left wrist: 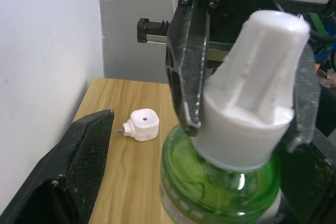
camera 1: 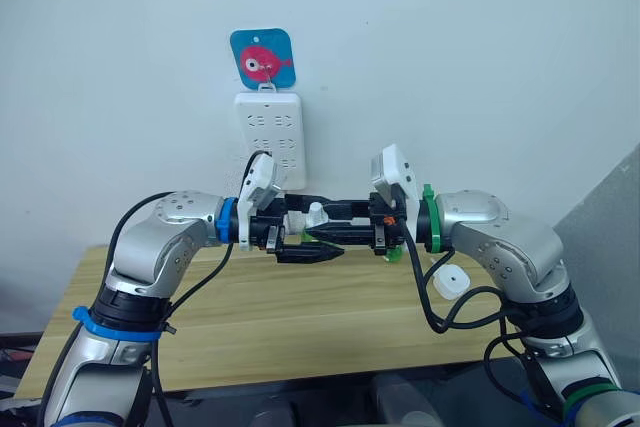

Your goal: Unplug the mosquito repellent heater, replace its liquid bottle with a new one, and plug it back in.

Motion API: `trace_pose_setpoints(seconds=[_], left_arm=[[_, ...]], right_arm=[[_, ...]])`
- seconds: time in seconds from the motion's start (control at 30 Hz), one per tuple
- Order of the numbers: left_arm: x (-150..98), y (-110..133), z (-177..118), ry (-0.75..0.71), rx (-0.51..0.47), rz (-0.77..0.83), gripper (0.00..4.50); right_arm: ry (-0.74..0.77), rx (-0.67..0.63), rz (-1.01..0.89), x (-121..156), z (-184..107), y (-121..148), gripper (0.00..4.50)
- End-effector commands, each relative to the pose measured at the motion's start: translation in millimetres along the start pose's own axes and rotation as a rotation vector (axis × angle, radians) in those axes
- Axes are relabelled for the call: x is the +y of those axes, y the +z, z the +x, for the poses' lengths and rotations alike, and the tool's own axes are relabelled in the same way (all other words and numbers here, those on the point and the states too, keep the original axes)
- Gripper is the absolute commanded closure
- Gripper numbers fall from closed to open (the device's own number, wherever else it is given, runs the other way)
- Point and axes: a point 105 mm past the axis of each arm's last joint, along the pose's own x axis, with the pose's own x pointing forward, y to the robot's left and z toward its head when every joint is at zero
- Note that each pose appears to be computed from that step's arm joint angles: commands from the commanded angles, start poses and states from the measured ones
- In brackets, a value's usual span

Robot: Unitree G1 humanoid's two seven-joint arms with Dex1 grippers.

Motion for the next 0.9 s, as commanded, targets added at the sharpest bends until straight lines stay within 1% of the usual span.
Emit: trace_pose_setpoints(seconds=[0.03,0.2,0.4,0.5,0.67,0.7,0.83,0.9], left_arm=[[-5.4,1.8,-4.1,-0.011,0.020,0.031,0.02],[-5.7,-2.8,-7.1,-0.005,0.037,0.025,0.02],[-7.0,-1.7,-5.8,-0.018,0.019,0.009,0.02],[-5.4,-1.2,-4.6,-0.007,0.003,0.004,0.53],[-5.0,0.1,-2.2,-0.003,-0.019,0.004,2.08],[-5.2,0.0,-1.8,-0.003,-0.022,0.003,2.20],[-4.5,-4.1,-2.1,0.010,-0.017,0.008,2.20],[-4.2,-7.6,-3.0,0.020,-0.006,0.019,2.20]], right_arm=[[0.004,-0.046,-0.037,2.0,-2.5,15.1,3.45],[0.007,-0.048,-0.035,2.2,-2.9,16.1,3.45],[0.009,-0.051,-0.033,2.4,-2.4,16.9,3.45],[0.014,-0.047,-0.035,3.9,-1.7,15.8,3.45],[0.016,-0.048,-0.031,5.3,-1.6,14.7,3.45],[0.015,-0.048,-0.031,5.2,-1.6,14.6,3.45],[-0.001,-0.043,-0.040,2.6,-3.1,12.8,3.45],[-0.015,-0.058,-0.031,0.3,-4.6,13.7,2.74]])
